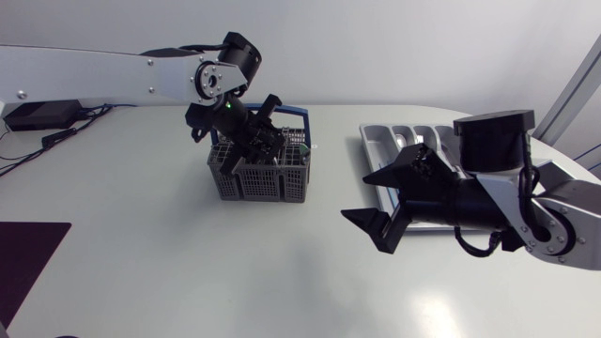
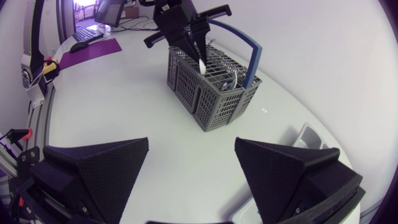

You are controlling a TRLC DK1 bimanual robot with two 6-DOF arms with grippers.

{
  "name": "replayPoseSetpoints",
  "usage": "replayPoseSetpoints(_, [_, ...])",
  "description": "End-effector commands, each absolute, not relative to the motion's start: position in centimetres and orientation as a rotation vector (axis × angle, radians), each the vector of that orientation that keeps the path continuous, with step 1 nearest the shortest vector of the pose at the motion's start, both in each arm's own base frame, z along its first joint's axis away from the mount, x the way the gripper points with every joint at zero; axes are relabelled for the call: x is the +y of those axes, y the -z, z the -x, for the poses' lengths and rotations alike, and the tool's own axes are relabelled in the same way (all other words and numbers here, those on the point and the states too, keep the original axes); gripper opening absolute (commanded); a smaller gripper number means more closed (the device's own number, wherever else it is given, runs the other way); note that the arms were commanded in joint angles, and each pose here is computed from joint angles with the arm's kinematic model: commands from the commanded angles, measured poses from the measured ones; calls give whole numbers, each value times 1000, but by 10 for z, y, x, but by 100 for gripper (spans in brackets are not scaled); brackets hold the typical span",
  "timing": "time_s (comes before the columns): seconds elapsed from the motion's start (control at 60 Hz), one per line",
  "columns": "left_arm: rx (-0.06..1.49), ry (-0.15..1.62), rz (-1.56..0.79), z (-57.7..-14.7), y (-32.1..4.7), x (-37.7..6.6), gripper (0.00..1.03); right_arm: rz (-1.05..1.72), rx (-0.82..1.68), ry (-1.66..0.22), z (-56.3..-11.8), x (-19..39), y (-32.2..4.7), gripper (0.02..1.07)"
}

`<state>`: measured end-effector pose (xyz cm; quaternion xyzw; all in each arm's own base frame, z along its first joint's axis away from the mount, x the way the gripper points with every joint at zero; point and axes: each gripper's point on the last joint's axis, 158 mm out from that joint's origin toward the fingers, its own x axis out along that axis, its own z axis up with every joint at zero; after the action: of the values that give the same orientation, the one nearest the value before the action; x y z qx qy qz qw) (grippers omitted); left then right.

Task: Unload the cutlery basket into the drawer organizer.

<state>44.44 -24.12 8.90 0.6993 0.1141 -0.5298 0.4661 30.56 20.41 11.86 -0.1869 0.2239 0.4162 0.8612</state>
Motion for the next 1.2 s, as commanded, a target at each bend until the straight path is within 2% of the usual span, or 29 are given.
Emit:
replayPoseSetpoints(0.0, [354,1361,-1694,-439,-62,-232,9,367,488,-868,-309,204,-119,102])
replayPoseSetpoints(0.15, [342,1340,-1692,-444,-70,-233,8,367,487,-867,-309,204,-120,102])
replayPoseSetpoints(0.45, [287,1245,-1693,-450,-116,-221,8,371,485,-869,-306,203,-118,102])
replayPoseSetpoints(0.8, [183,1180,-1629,-421,-172,-223,8,412,438,-859,-301,209,-131,102])
replayPoseSetpoints(1.183, [111,1046,-1561,-409,-219,-219,8,481,346,-789,-295,206,-150,102])
